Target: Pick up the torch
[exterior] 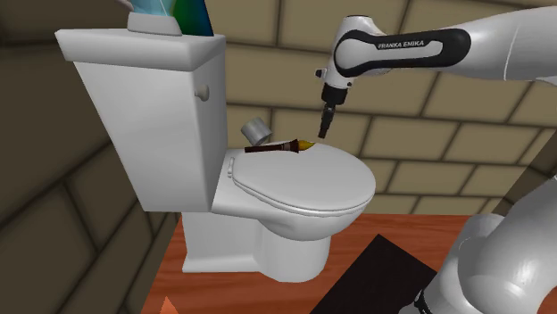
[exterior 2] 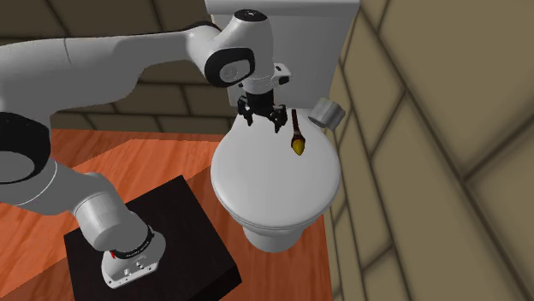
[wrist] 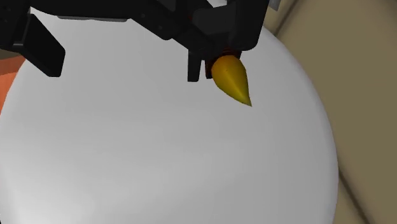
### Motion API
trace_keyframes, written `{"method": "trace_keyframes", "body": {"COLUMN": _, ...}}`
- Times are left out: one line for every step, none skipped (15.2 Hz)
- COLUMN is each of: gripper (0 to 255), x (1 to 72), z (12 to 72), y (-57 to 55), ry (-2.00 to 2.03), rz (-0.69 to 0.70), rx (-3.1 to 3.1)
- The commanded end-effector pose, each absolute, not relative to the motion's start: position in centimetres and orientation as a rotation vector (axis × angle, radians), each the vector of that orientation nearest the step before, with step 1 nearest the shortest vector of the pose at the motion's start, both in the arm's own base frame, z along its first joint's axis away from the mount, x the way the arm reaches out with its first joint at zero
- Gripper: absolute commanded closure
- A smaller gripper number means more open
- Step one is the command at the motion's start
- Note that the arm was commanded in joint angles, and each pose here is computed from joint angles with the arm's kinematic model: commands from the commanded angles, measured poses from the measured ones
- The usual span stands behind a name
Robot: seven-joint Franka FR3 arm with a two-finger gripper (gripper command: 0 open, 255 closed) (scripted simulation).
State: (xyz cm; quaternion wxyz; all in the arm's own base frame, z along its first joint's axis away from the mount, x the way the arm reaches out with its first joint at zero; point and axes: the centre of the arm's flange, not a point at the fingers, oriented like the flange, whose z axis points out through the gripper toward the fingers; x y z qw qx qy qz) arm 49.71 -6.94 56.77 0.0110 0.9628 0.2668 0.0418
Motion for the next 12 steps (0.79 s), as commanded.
{"method": "trace_keyframes", "body": {"gripper": 0, "x": 52.3, "z": 55.6, "y": -7.2, "ry": 0.916, "rz": 0.109, "rx": 2.985}}
{"method": "trace_keyframes", "body": {"gripper": 0, "x": 53.6, "z": 55.0, "y": -7.2, "ry": 0.955, "rz": 0.099, "rx": 2.975}}
{"method": "trace_keyframes", "body": {"gripper": 0, "x": 54.9, "z": 54.5, "y": -7.1, "ry": 0.994, "rz": 0.088, "rx": 2.965}}
{"method": "trace_keyframes", "body": {"gripper": 0, "x": 56.1, "z": 53.8, "y": -7.1, "ry": 1.033, "rz": 0.078, "rx": 2.954}}
{"method": "trace_keyframes", "body": {"gripper": 0, "x": 57.4, "z": 53.2, "y": -7.0, "ry": 1.072, "rz": 0.068, "rx": 2.943}}
{"method": "trace_keyframes", "body": {"gripper": 0, "x": 58.7, "z": 52.6, "y": -6.8, "ry": 1.111, "rz": 0.057, "rx": 2.931}}
{"method": "trace_keyframes", "body": {"gripper": 0, "x": 59.9, "z": 52.0, "y": -6.7, "ry": 1.149, "rz": 0.047, "rx": 2.919}}
{"method": "trace_keyframes", "body": {"gripper": 0, "x": 61.2, "z": 51.4, "y": -6.5, "ry": 1.187, "rz": 0.036, "rx": 2.906}}
{"method": "trace_keyframes", "body": {"gripper": 0, "x": 62.4, "z": 50.7, "y": -6.3, "ry": 1.226, "rz": 0.026, "rx": 2.893}}
{"method": "trace_keyframes", "body": {"gripper": 0, "x": 63.7, "z": 50.1, "y": -6.0, "ry": 1.264, "rz": 0.015, "rx": 2.879}}
{"method": "trace_keyframes", "body": {"gripper": 0, "x": 64.9, "z": 49.4, "y": -5.7, "ry": 1.302, "rz": 0.004, "rx": 2.865}}
{"method": "trace_keyframes", "body": {"gripper": 0, "x": 66.1, "z": 48.7, "y": -5.4, "ry": 1.339, "rz": -0.006, "rx": 2.85}}
